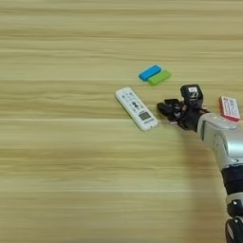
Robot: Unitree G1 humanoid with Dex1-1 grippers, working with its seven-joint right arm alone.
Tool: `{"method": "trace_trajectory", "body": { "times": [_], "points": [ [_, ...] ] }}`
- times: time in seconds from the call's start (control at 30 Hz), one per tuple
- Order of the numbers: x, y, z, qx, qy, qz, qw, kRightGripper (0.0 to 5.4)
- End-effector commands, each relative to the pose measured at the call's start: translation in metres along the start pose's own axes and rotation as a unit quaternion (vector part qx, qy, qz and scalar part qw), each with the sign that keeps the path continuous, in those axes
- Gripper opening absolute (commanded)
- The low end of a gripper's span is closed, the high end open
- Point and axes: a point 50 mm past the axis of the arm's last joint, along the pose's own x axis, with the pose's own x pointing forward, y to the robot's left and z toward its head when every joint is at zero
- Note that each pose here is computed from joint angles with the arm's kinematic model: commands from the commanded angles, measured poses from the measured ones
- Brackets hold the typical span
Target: Move the objects on the table
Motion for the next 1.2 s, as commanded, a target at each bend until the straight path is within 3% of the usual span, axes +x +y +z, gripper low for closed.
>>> {"method": "trace_trajectory", "body": {
  "times": [0.03,0.37,0.83,1.2],
  "points": [
    [-0.005,-0.003,0.035,-0.036,-0.064,-0.013,0.9972,4.3],
    [-0.006,-0.005,0.039,-0.031,-0.083,-0.021,0.9959,5.38],
    [-0.011,-0.009,0.051,-0.015,-0.135,-0.028,0.9903,5.38],
    [-0.024,0.008,0.059,-0.047,-0.181,0.006,0.9823,5.38]
  ]
}}
